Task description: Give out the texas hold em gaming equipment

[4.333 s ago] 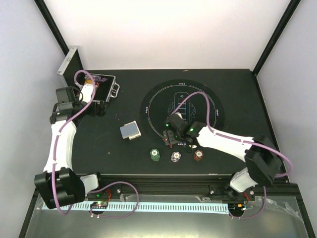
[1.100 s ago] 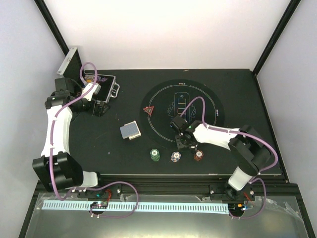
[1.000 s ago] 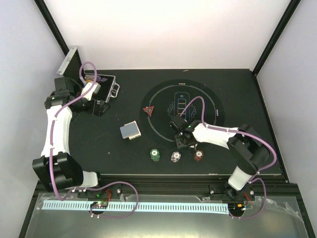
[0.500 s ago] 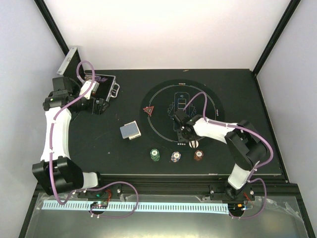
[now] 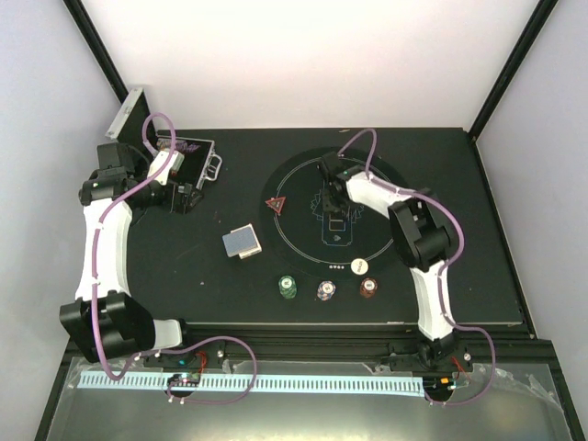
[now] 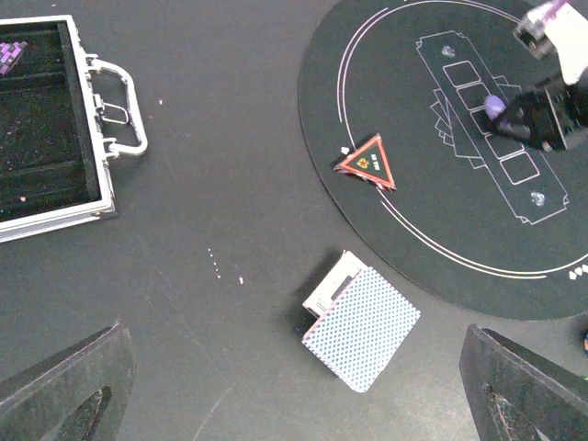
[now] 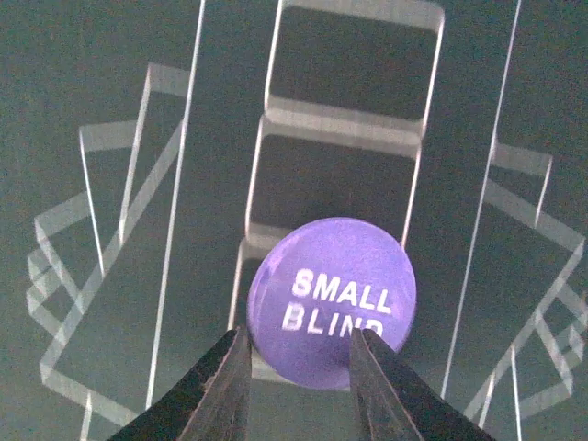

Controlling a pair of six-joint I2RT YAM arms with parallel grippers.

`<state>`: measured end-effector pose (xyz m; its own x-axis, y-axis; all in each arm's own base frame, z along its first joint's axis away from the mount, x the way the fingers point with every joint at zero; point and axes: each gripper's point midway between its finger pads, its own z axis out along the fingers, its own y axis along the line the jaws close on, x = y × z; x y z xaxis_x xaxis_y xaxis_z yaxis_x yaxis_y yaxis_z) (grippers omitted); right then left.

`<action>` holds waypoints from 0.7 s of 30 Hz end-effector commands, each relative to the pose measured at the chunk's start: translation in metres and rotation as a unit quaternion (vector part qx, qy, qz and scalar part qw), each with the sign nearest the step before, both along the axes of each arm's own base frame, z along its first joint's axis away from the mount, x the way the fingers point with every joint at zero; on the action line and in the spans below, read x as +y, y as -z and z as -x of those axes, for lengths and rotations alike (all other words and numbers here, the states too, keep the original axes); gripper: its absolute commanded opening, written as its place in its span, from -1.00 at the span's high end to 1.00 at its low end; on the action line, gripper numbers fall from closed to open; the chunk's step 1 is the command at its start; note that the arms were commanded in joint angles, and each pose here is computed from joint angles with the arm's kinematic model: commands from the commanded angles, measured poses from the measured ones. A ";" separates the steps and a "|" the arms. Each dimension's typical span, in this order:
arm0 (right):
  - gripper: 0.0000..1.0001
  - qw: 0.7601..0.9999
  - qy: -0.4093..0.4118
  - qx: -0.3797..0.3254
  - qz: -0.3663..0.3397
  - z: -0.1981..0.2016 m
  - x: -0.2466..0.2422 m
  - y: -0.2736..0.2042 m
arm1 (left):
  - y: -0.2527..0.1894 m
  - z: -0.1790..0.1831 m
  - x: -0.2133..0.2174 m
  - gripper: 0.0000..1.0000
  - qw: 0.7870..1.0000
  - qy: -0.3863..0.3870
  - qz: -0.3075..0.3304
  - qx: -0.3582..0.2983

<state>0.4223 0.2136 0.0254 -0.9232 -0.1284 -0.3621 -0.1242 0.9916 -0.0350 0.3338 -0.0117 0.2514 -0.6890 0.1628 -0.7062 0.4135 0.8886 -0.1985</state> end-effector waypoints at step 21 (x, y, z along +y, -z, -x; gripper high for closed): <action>-0.27 0.998 -0.003 -0.042 -0.053 -0.042 0.007 -0.053 | -0.038 0.001 -0.007 -0.98 0.998 0.005 0.017 -0.065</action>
